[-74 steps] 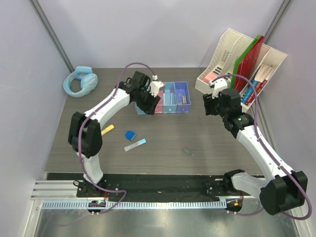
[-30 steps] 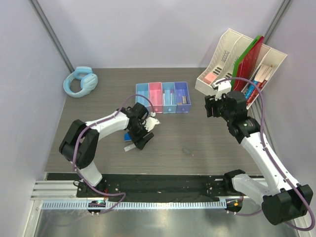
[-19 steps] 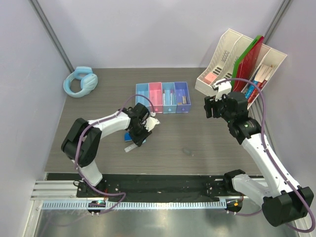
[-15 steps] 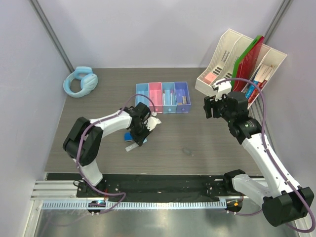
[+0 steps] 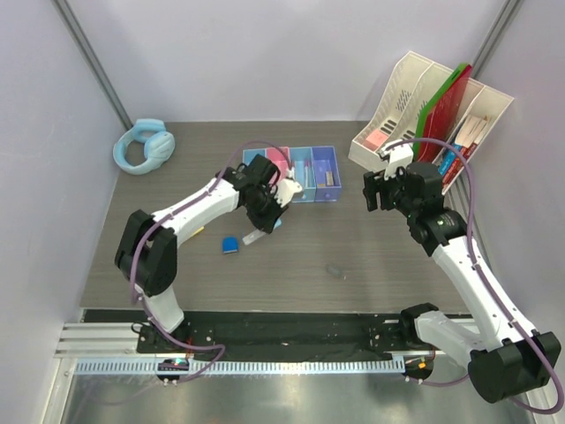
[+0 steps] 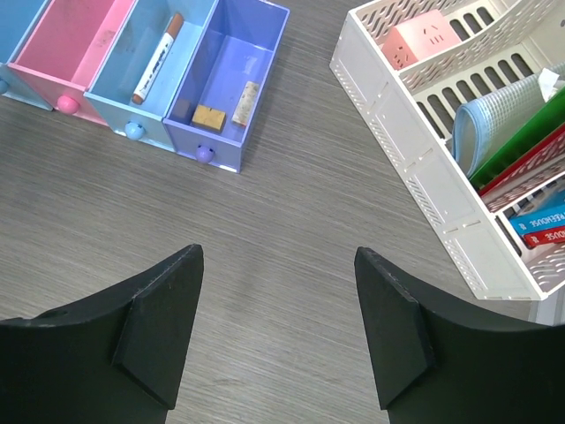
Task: Sort the stationery into containers
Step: Pick up the pen from the center of the board, then place the pen in the storage box, then pick up the pen from the center of the board, then place the pen in the storage box, then pick up the stationery from the center of the board.
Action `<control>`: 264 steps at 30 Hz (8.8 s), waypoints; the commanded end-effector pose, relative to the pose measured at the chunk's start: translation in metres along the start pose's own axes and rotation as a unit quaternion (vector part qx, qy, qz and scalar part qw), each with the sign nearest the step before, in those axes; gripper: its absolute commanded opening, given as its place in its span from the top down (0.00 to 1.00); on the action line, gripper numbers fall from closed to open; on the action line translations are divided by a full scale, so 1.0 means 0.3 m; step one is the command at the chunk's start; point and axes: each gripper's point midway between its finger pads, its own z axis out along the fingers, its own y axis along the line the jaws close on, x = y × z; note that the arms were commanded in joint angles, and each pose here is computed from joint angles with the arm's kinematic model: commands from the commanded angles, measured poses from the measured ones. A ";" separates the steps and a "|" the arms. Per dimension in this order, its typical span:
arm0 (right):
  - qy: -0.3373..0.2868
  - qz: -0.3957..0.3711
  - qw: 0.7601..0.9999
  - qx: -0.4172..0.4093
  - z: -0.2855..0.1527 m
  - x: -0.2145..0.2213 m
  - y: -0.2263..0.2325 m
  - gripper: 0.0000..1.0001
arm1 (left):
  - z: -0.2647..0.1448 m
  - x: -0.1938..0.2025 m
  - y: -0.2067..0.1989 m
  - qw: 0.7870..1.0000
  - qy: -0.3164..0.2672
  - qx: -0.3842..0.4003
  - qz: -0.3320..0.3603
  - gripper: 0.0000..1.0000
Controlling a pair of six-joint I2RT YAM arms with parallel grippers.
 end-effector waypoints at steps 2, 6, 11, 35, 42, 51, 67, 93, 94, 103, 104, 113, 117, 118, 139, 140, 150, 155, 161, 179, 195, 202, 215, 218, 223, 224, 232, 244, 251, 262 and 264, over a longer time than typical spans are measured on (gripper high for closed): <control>-0.028 0.007 1.000 0.003 -0.002 -0.076 -0.009 0.25 | -0.203 -0.332 0.102 0.989 -0.128 -0.076 0.016 1.00; -0.026 0.004 1.000 0.009 -0.001 -0.065 -0.015 0.25 | -0.225 -0.491 0.232 0.977 -0.177 -0.113 -0.036 1.00; -0.024 -0.002 1.000 0.010 0.000 -0.047 -0.016 0.25 | -0.253 -0.632 0.398 0.951 -0.243 -0.122 -0.150 1.00; -0.013 -0.003 1.000 0.008 0.050 -0.015 -0.013 0.25 | -0.025 -0.609 0.626 0.921 -0.221 -0.128 -0.295 1.00; -0.012 -0.002 1.000 0.008 0.048 -0.009 -0.012 0.25 | -0.028 -0.593 0.624 0.925 -0.215 -0.120 -0.288 0.61; -0.019 -0.004 1.000 0.008 0.034 -0.014 -0.011 0.25 | -0.324 -0.524 0.527 0.959 -0.199 -0.140 -0.143 0.49; -0.016 -0.040 0.997 -0.057 0.015 0.003 0.057 0.09 | -0.391 0.352 0.540 0.981 -0.005 -0.193 -0.003 0.14; -0.005 -0.032 0.998 -0.062 0.013 0.030 0.066 0.08 | -0.067 0.603 0.523 0.994 0.082 -0.062 -0.019 0.44; -0.007 -0.031 0.998 -0.061 0.012 0.025 0.064 0.08 | -0.067 0.602 0.527 0.995 0.083 -0.061 -0.021 0.58; -0.004 -0.031 0.998 -0.054 0.019 0.028 0.057 0.08 | -0.197 0.425 0.492 0.999 0.017 -0.017 -0.044 1.00; -0.005 -0.031 0.998 -0.053 0.020 0.026 0.055 0.08 | -0.221 0.387 0.488 0.999 0.004 -0.015 -0.044 1.00; 0.010 -0.036 0.999 -0.040 0.059 0.034 0.037 0.08 | -0.472 -0.253 0.436 0.946 -0.285 0.069 -0.139 1.00; 0.015 -0.038 0.999 -0.032 0.077 0.031 0.025 0.08 | -0.460 -0.500 0.481 0.910 -0.378 0.082 -0.151 1.00; 0.016 -0.038 0.999 -0.031 0.079 0.031 0.023 0.08 | -0.418 -0.554 0.479 0.907 -0.378 0.097 -0.156 1.00; 0.026 -0.045 0.998 -0.027 0.102 0.062 0.017 0.08 | -0.085 -0.687 0.669 0.882 -0.365 0.106 -0.280 0.89; 0.028 -0.044 0.998 -0.028 0.104 0.067 0.019 0.08 | -0.074 -0.678 0.670 0.883 -0.361 0.105 -0.282 0.83; 0.020 -0.048 0.998 -0.025 0.085 0.059 0.016 0.08 | -0.097 -0.687 0.646 0.887 -0.362 0.122 -0.261 0.47; 0.016 -0.048 0.998 -0.027 0.074 0.047 0.017 0.08 | -0.203 -0.692 0.548 0.901 -0.352 0.167 -0.192 0.43; 0.016 -0.063 0.997 -0.050 0.048 0.036 0.040 0.08 | -0.338 -0.473 0.443 0.960 -0.257 0.106 -0.028 0.36; -0.014 -0.064 0.993 -0.096 -0.040 -0.017 0.097 0.02 | -0.305 0.343 0.518 0.989 0.054 -0.094 0.099 0.00; -0.028 -0.058 0.993 -0.095 -0.106 -0.050 0.097 0.03 | -0.084 0.443 0.439 0.974 0.091 -0.118 0.169 0.00; -0.026 -0.057 0.994 -0.094 -0.107 -0.044 0.098 0.03 | -0.019 0.391 0.351 0.971 0.069 -0.091 0.211 0.00; -0.023 -0.054 0.994 -0.096 -0.108 -0.028 0.102 0.03 | 0.060 0.289 0.258 0.965 0.036 -0.093 0.244 0.00; -0.022 -0.053 0.994 -0.096 -0.109 -0.024 0.103 0.03 | 0.069 0.273 0.236 0.964 0.032 -0.088 0.248 0.00; -0.020 -0.054 0.994 -0.095 -0.109 -0.016 0.102 0.03 | 0.080 0.279 0.209 0.963 0.038 -0.079 0.253 0.00; -0.021 -0.054 0.994 -0.095 -0.110 -0.017 0.102 0.03 | 0.080 0.279 0.208 0.963 0.038 -0.077 0.254 0.00; -0.016 -0.062 0.993 -0.098 -0.109 -0.004 0.104 0.03 | 0.098 0.312 0.186 0.969 0.043 -0.065 0.233 0.02; 0.011 -0.055 0.987 -0.151 -0.070 0.036 0.164 0.03 | 0.033 0.295 0.151 0.981 0.002 -0.079 0.175 0.00; 0.023 -0.042 0.982 -0.182 0.031 0.005 0.225 0.03 | -0.080 0.270 0.153 0.981 -0.040 -0.110 0.155 0.00; 0.082 -0.069 0.959 -0.261 0.255 0.018 0.586 0.03 | -0.089 0.329 0.213 0.985 -0.106 -0.096 0.097 0.00; 0.087 -0.069 0.958 -0.265 0.275 -0.002 0.602 0.04 | -0.068 0.327 0.199 0.986 -0.112 -0.078 0.095 0.00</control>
